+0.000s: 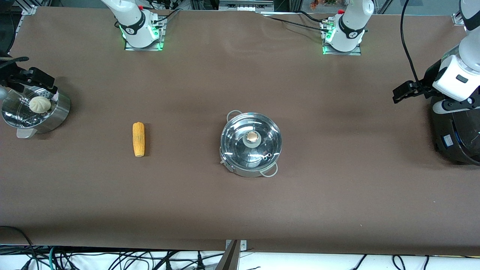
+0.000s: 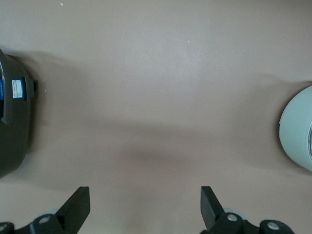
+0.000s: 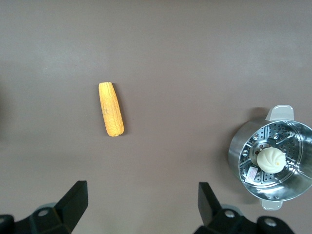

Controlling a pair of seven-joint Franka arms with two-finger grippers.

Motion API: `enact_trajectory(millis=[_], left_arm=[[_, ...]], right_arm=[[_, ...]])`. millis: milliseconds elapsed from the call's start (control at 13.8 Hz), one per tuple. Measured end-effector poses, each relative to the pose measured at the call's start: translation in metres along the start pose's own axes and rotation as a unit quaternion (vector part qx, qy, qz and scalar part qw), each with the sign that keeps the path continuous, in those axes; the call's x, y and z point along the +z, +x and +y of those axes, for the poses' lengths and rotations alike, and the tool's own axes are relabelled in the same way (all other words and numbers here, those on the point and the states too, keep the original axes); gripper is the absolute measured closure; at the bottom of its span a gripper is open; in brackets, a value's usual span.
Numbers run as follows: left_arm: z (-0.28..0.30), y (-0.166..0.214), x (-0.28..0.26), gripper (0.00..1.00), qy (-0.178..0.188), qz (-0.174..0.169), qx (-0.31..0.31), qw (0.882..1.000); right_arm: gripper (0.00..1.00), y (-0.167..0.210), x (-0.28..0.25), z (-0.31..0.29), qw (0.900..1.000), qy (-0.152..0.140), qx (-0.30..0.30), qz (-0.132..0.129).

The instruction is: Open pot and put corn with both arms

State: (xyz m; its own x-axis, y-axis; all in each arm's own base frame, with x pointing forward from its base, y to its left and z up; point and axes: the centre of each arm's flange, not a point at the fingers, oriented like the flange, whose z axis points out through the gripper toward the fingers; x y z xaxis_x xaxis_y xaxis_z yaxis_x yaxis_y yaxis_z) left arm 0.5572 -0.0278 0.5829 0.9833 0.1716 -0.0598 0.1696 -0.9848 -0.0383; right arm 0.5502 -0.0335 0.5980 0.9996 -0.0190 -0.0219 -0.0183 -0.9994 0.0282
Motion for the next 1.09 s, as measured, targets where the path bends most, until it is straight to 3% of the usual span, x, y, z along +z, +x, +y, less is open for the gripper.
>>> enact_trajectory(millis=[1089], left_arm=[[0.015,-0.005,-0.014,0.00,0.000,0.005,0.019,1.000]], right_arm=[[0.00,0.002,0.003,-0.001,1.000,0.000,-0.001,-0.003]])
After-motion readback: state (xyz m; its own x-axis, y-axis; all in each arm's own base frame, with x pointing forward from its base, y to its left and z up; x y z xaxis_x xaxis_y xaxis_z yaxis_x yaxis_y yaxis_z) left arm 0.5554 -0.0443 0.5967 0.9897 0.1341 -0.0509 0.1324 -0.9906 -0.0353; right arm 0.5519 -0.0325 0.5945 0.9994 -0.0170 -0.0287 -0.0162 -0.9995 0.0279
